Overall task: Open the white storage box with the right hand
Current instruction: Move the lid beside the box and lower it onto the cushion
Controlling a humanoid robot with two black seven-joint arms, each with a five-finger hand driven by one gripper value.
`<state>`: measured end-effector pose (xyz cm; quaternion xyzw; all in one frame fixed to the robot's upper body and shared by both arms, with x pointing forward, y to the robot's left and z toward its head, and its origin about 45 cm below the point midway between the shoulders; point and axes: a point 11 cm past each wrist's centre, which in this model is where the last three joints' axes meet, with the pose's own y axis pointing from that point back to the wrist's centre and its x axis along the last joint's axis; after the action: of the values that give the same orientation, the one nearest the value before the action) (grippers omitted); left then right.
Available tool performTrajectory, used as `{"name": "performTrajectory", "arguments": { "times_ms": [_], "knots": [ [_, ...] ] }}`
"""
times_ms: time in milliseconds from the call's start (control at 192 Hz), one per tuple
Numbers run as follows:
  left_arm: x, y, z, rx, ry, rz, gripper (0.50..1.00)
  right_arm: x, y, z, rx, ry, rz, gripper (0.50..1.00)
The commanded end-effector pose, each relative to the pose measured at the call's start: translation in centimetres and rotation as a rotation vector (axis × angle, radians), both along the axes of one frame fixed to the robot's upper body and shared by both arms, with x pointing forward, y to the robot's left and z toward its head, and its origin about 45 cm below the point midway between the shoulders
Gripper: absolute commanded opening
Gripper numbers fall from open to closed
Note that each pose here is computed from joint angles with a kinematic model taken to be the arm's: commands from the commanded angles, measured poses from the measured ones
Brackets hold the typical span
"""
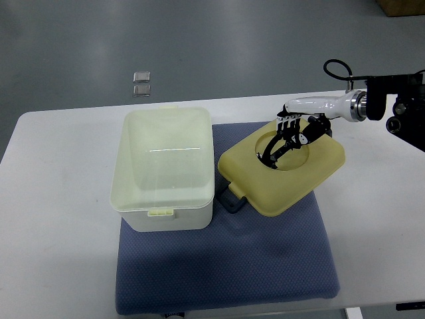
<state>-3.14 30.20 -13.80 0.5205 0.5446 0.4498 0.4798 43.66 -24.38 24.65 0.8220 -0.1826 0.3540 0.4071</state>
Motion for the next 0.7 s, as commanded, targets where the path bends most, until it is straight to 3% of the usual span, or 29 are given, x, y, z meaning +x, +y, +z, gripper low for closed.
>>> {"name": "performTrajectory", "arguments": {
  "times_ms": [0, 438, 449, 454, 459, 464, 469, 475, 480, 485, 490, 495, 506, 511, 615, 694],
  "knots": [
    [0.0, -0.1, 0.0, -0.002, 0.0, 0.0, 1.0, 0.0, 1.2, -0.7, 0.018, -0.001, 0.008, 0.5],
    [0.0, 0.0, 0.0, 0.001, 0.0, 0.002, 1.0, -0.8, 4.0, -3.8, 0.071, 0.025, 0.016, 0.5],
    [0.0, 0.0, 0.0, 0.001, 0.0, 0.0, 1.0, -0.8, 3.9, -3.8, 0.07, 0.025, 0.015, 0.509],
    [0.0, 0.0, 0.0, 0.001, 0.0, 0.002, 1.0, -0.7, 4.0, -3.8, 0.071, 0.025, 0.014, 0.567],
    [0.0, 0.0, 0.0, 0.001, 0.0, 0.002, 1.0, -0.7, 4.0, -3.8, 0.071, 0.025, 0.014, 0.568],
    [0.0, 0.0, 0.0, 0.001, 0.0, 0.0, 1.0, -0.7, 3.9, -3.8, 0.071, 0.024, 0.012, 0.639],
    [0.0, 0.0, 0.0, 0.001, 0.0, 0.0, 1.0, -0.7, 3.9, -3.8, 0.071, 0.024, 0.012, 0.639],
    [0.0, 0.0, 0.0, 0.001, 0.0, 0.0, 1.0, -0.7, 3.9, -3.8, 0.073, 0.025, 0.009, 0.716],
    [0.0, 0.0, 0.0, 0.001, 0.0, 0.0, 1.0, -0.7, 3.9, -3.8, 0.073, 0.025, 0.009, 0.717],
    [0.0, 0.0, 0.0, 0.001, 0.0, 0.0, 1.0, -0.7, 3.9, -3.8, 0.076, 0.025, 0.008, 0.786],
    [0.0, 0.0, 0.0, 0.001, 0.0, 0.0, 1.0, -0.7, 3.9, -3.8, 0.076, 0.025, 0.008, 0.787],
    [0.0, 0.0, 0.0, 0.001, 0.0, 0.0, 1.0, -0.7, 3.9, -3.8, 0.078, 0.026, 0.007, 0.831],
    [0.0, 0.0, 0.0, 0.001, 0.0, 0.0, 1.0, -0.7, 3.9, -3.8, 0.078, 0.026, 0.007, 0.832],
    [0.0, 0.0, 0.0, -0.001, 0.0, 0.0, 1.0, -0.7, 3.9, -3.9, 0.08, 0.029, 0.005, 0.87],
    [0.0, 0.0, 0.0, -0.001, 0.0, 0.0, 1.0, -0.9, 3.9, -4.4, 0.086, 0.043, -0.001, 0.925],
    [0.0, 0.0, 0.0, -0.001, 0.0, -0.001, 1.0, -0.8, 3.7, -4.5, 0.086, 0.044, -0.006, 0.928]
  ]
}}
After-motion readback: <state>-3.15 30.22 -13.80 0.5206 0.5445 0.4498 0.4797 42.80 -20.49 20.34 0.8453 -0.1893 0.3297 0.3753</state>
